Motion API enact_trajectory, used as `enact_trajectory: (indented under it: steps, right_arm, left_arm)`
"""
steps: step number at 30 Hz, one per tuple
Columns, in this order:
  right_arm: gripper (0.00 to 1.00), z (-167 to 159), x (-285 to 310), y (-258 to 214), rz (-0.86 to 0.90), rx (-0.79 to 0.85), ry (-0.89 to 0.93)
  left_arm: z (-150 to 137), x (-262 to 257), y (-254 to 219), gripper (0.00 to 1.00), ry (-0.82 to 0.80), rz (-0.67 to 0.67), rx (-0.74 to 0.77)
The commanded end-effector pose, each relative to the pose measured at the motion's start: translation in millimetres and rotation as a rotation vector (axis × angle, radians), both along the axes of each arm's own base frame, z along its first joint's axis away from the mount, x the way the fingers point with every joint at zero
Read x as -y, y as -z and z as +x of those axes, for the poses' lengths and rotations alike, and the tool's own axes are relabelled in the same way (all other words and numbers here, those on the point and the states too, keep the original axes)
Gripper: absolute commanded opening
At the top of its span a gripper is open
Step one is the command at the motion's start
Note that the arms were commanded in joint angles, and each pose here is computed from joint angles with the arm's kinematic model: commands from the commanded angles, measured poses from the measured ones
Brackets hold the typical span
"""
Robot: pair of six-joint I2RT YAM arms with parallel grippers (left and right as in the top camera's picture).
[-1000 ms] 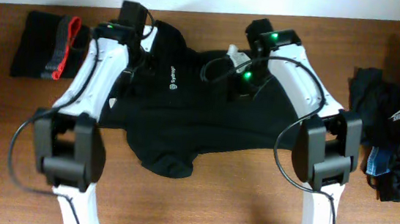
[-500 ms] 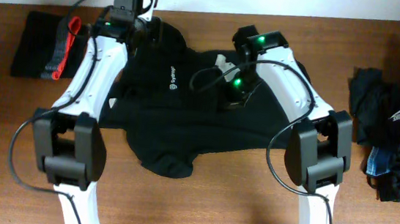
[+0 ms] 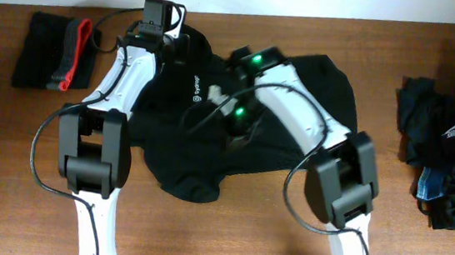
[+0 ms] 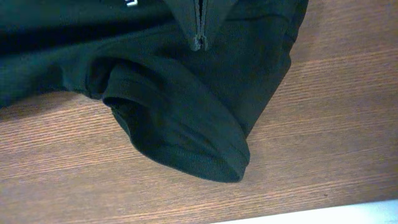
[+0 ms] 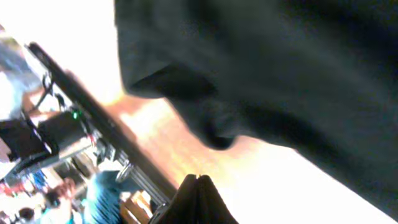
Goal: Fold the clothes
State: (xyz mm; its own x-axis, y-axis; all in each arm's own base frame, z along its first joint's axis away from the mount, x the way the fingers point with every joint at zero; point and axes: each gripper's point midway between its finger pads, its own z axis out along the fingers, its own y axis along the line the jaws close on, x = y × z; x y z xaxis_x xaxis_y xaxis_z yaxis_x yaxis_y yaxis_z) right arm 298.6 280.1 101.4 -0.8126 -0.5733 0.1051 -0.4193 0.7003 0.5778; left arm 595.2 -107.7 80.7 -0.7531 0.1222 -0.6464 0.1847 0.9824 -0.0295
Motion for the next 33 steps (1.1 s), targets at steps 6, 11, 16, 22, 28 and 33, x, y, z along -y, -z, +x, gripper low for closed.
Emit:
enact_trajectory:
  steps: [6, 11, 16, 22, 28, 33]
  right_arm:
    - [0.04, -37, -34, 0, -0.015, 0.051, -0.161]
    - [0.04, -19, -15, 13, -0.167, 0.122, -0.103]
    - [0.04, 24, 17, 16, -0.185, 0.150, 0.047]
    - [0.04, 89, 80, 18, -0.171, 0.218, 0.249]
    - [0.34, 130, 146, 21, -0.204, 0.275, 0.408]
    - [0.66, 148, 170, 23, -0.207, 0.316, 0.469]
  left_arm:
    - [7, -1, 18, 0.00, 0.051, 0.048, 0.014]
    - [9, 0, 17, 0.00, 0.051, 0.046, 0.022]
    - [-22, 4, 26, 0.01, 0.050, -0.005, -0.136]
    - [-82, 32, -16, 0.00, 0.113, -0.192, -0.358]
    - [-149, 31, -45, 0.01, 0.115, -0.196, -0.556]
    - [-190, 28, -38, 0.01, 0.102, -0.105, -0.702]
